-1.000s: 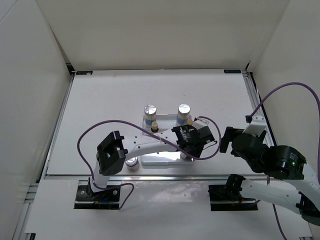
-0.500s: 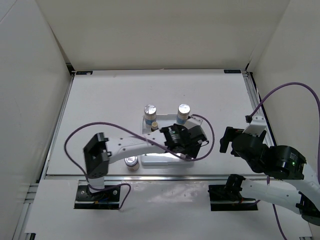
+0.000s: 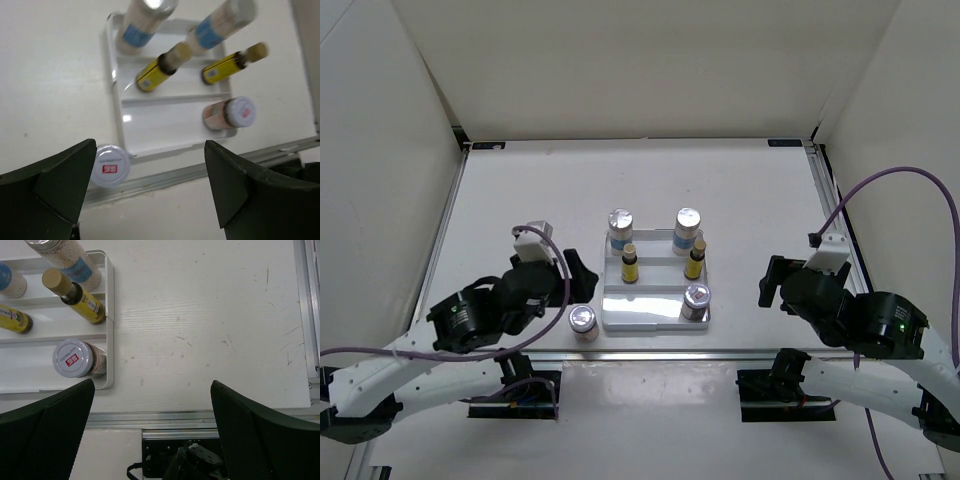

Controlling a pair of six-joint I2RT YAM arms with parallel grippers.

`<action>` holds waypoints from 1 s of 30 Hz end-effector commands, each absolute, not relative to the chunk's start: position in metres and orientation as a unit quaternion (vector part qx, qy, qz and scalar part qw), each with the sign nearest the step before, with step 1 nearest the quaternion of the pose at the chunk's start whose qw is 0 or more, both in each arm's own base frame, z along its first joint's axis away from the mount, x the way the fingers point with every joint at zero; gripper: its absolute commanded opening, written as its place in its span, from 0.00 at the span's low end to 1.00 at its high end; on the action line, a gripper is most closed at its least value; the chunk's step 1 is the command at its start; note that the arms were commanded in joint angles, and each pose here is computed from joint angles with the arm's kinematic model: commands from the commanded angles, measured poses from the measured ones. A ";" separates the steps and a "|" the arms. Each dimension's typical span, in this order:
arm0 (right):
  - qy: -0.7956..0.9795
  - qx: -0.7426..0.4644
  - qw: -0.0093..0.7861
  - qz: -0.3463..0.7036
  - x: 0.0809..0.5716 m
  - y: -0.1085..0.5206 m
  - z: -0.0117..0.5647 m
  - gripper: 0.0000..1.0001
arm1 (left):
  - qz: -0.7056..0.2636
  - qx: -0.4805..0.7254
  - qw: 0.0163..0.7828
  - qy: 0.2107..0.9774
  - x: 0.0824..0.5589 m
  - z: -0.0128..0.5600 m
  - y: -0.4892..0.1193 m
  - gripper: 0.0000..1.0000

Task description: Organize the condiment bottles

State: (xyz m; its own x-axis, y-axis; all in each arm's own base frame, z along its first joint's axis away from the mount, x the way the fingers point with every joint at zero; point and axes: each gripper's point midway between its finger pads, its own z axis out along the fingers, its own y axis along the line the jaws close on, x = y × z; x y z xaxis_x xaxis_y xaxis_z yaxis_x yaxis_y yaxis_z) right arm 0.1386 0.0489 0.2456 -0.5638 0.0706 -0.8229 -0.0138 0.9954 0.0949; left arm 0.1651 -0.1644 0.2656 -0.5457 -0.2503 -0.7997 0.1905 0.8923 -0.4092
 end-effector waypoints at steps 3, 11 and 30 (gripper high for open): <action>0.874 0.034 0.481 0.052 0.142 0.047 0.251 1.00 | -0.140 -0.065 0.366 0.917 0.149 0.179 -0.146 1.00; 0.878 0.025 0.475 0.045 0.142 0.050 0.249 1.00 | -0.075 -0.089 0.280 0.953 0.136 0.112 -0.151 1.00; 0.880 0.019 0.472 0.046 0.143 0.054 0.248 1.00 | -0.103 -0.083 0.260 0.957 0.155 0.097 -0.166 0.33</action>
